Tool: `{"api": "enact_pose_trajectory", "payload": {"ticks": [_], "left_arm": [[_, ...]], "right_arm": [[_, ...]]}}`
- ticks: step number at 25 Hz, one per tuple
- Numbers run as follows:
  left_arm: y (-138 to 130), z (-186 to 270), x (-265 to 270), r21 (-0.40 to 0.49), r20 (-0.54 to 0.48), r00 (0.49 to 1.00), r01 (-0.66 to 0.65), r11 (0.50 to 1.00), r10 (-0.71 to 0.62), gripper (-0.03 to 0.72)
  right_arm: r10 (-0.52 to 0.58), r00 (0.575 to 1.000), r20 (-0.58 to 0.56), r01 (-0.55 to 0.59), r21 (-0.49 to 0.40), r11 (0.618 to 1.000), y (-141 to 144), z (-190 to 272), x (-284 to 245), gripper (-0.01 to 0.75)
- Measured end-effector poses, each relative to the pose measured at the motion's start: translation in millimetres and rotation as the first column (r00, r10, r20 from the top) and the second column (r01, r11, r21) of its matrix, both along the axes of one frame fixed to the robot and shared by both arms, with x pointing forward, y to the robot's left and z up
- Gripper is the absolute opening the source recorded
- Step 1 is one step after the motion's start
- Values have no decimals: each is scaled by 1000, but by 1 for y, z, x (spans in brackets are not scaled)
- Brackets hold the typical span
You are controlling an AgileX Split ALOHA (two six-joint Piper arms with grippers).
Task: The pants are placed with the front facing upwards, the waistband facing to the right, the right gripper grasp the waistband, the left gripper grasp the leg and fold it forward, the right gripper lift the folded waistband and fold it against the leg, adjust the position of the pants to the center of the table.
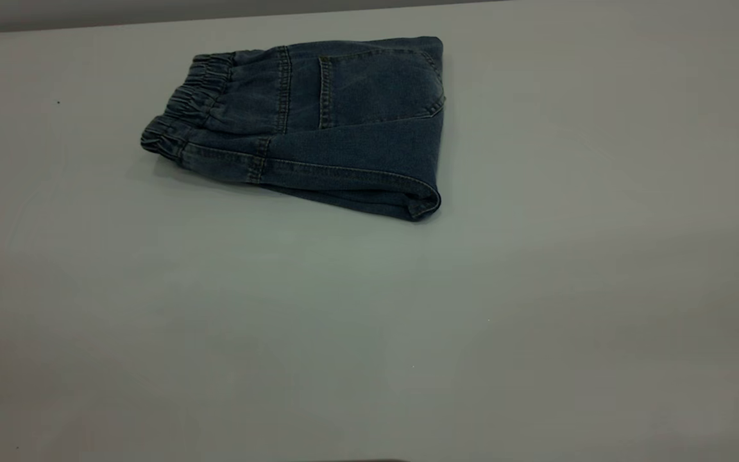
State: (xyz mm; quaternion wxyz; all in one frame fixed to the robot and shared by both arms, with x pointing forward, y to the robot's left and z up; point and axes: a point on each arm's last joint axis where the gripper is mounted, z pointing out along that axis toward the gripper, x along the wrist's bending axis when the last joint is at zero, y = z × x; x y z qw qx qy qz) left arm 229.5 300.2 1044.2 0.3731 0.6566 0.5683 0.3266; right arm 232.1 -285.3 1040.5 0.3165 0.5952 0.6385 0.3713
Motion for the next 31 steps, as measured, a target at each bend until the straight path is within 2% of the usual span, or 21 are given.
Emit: {"api": "enact_pose_trajectory", "payload": {"ticks": [7,31], "left_arm": [[0,0,0,0,0,1000,0,1000,0,482],[0,0,0,0,0,1000,0,1000,0,482]], "right_arm": [[-110,994,-12,110,30,993,-7,-1,0,568],[-119,993,-13,119,41,992,-7,-1,0,568]]}}
